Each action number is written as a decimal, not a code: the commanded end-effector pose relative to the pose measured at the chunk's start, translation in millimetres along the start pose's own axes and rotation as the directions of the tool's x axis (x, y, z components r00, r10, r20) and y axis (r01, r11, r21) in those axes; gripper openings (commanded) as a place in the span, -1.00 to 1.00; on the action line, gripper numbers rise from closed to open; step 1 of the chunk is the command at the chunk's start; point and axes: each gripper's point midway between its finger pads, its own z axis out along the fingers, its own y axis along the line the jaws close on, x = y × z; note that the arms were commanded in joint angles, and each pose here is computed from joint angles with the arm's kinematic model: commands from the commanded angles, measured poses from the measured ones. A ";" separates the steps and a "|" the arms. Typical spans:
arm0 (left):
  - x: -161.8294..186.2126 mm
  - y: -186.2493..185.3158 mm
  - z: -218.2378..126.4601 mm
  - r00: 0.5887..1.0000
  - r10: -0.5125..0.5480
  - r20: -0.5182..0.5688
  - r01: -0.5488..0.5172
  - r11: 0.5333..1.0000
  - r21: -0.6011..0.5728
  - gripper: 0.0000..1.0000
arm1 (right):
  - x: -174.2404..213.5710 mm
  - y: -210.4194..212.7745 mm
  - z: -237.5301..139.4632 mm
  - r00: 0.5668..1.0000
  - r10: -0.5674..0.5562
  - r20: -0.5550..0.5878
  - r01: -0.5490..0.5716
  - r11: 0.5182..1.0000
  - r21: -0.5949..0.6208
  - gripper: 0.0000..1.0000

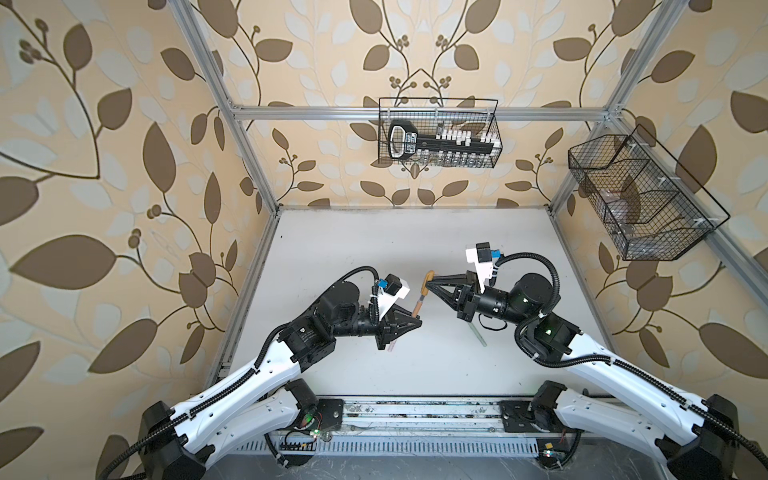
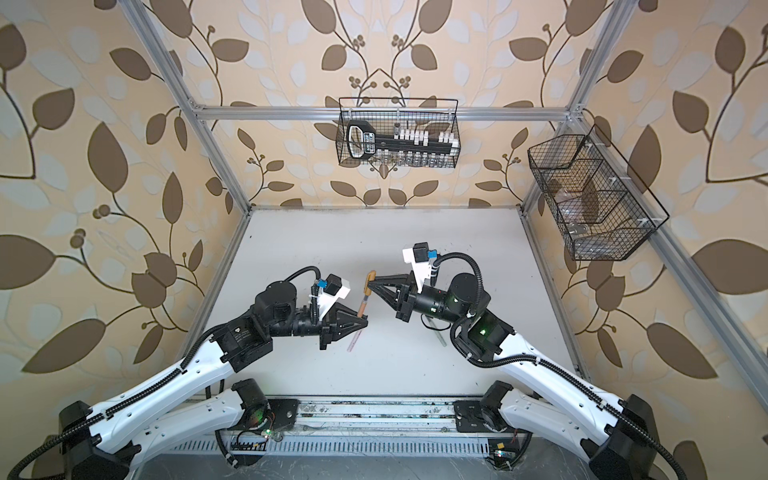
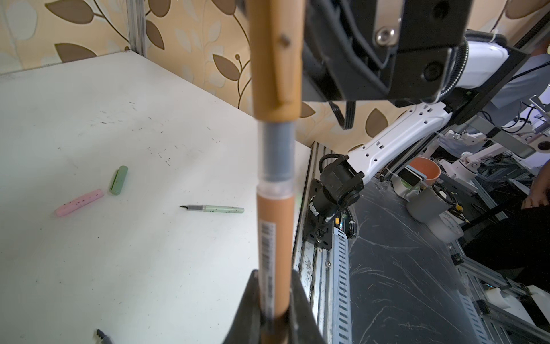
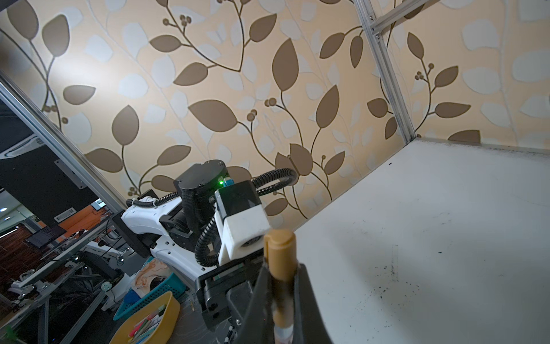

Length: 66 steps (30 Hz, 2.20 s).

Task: Insert the pens into the pen caps
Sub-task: 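Lower the tan cap with the right gripper onto the pen tip, then push the tan cap down over the pen with the right gripper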

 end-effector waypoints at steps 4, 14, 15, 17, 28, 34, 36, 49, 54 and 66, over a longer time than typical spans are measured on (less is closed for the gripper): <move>-34.5 -4.2 -5.9 0.991 0.091 0.099 -0.090 0.996 -0.015 -1.00 | -2.7 8.4 -3.8 1.000 -0.026 0.007 0.026 1.000 -0.010 -1.00; -49.6 -7.1 -8.4 0.986 0.118 0.118 -0.116 0.993 -0.024 -1.00 | 13.8 -2.0 -1.2 0.997 -0.059 -0.059 0.062 0.997 0.050 -0.55; -48.2 -6.2 -7.1 0.987 0.114 0.109 -0.113 0.993 -0.024 -1.00 | 13.1 -0.9 -2.4 0.996 -0.067 -0.063 0.070 0.996 0.051 -0.48; -45.0 -4.0 -3.8 0.991 0.103 0.091 -0.101 0.995 -0.020 -1.00 | 11.2 1.5 -5.1 0.994 -0.084 -0.075 0.089 0.994 0.056 -0.29; -31.0 -0.9 4.8 0.998 0.040 0.046 -0.040 0.999 0.011 -1.00 | -24.3 11.1 -18.1 0.995 -0.086 -0.059 0.086 0.996 0.000 0.20; -28.1 -2.4 1.3 0.998 0.035 0.056 -0.036 0.999 0.010 -1.00 | -25.4 -3.9 -10.0 0.995 -0.057 -0.083 0.057 0.998 0.005 0.21; -27.8 -2.2 1.2 0.998 0.035 0.056 -0.035 0.999 0.010 -1.00 | -24.9 -3.3 -7.6 0.995 -0.056 -0.084 0.056 0.998 -0.008 0.21; -26.8 -1.1 4.5 0.999 0.031 0.039 -0.032 0.999 0.015 -1.00 | -19.9 2.2 6.0 0.992 -0.058 -0.112 0.052 0.997 -0.053 -0.01; -25.1 0.3 6.2 0.999 0.027 0.030 -0.027 1.000 0.015 -1.00 | -20.9 2.8 9.5 0.991 -0.062 -0.115 0.055 0.997 -0.063 -0.16; -40.8 1.9 2.2 0.996 0.069 0.057 -0.067 0.997 -0.025 -1.00 | -4.4 -0.2 12.3 0.987 -0.029 -0.156 0.018 0.997 -0.072 -0.81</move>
